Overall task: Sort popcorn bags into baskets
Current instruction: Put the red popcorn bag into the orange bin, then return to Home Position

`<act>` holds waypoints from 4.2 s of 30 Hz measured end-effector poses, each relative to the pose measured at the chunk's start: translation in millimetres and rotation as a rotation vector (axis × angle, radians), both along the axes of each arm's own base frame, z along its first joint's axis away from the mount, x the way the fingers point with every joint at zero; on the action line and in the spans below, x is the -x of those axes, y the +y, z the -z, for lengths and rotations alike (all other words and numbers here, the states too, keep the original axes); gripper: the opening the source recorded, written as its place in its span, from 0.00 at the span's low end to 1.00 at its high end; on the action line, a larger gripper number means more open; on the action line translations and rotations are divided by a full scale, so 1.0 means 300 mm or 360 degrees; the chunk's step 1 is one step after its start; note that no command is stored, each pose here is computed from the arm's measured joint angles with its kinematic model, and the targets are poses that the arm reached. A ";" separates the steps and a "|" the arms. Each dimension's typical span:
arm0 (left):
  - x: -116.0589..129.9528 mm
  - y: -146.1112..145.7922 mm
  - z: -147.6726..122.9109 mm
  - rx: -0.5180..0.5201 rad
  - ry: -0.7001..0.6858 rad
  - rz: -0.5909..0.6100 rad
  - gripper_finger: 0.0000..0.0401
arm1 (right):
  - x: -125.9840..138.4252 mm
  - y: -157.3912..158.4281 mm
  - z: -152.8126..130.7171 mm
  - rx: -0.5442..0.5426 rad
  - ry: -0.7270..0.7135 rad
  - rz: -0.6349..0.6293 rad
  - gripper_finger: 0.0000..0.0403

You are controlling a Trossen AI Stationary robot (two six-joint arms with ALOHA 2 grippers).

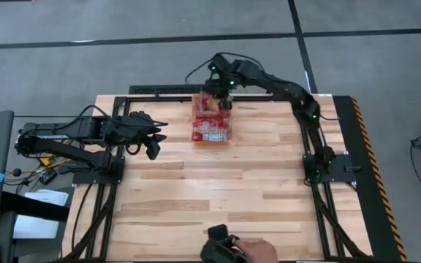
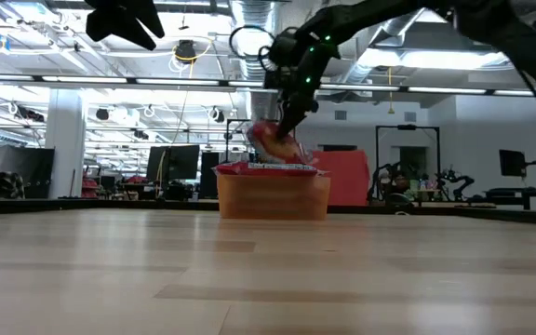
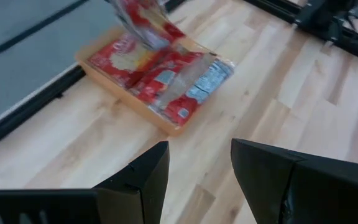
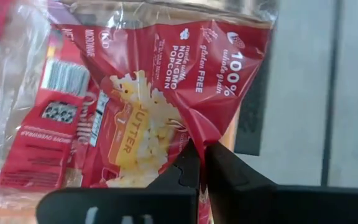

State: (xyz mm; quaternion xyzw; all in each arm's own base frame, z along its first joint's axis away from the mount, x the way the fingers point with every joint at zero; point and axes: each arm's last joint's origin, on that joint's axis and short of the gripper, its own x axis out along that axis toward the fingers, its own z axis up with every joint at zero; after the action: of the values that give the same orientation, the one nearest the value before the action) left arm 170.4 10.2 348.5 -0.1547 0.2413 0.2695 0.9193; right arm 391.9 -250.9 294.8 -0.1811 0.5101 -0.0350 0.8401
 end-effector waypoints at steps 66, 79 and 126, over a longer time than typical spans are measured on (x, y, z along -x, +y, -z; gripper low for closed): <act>0.324 -0.016 0.281 -0.0023 -0.1257 0.0382 0.51 | 1.058 0.794 0.174 -0.1122 -0.2240 0.0008 0.51; 0.242 -0.014 0.560 0.0128 -0.1156 0.0295 0.51 | 0.990 0.837 0.345 -0.1054 -0.2154 0.0029 0.53; 0.242 -0.013 0.592 0.0239 -0.1103 0.0233 0.51 | 0.977 0.855 0.432 -0.1057 -0.1709 0.0077 0.51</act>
State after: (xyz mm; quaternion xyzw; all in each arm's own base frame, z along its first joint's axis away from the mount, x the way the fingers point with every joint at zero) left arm 97.9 6.4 170.8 -0.2863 -0.0551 0.1161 0.9495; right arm 98.8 5.7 165.3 0.1439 0.0051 0.0203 0.9894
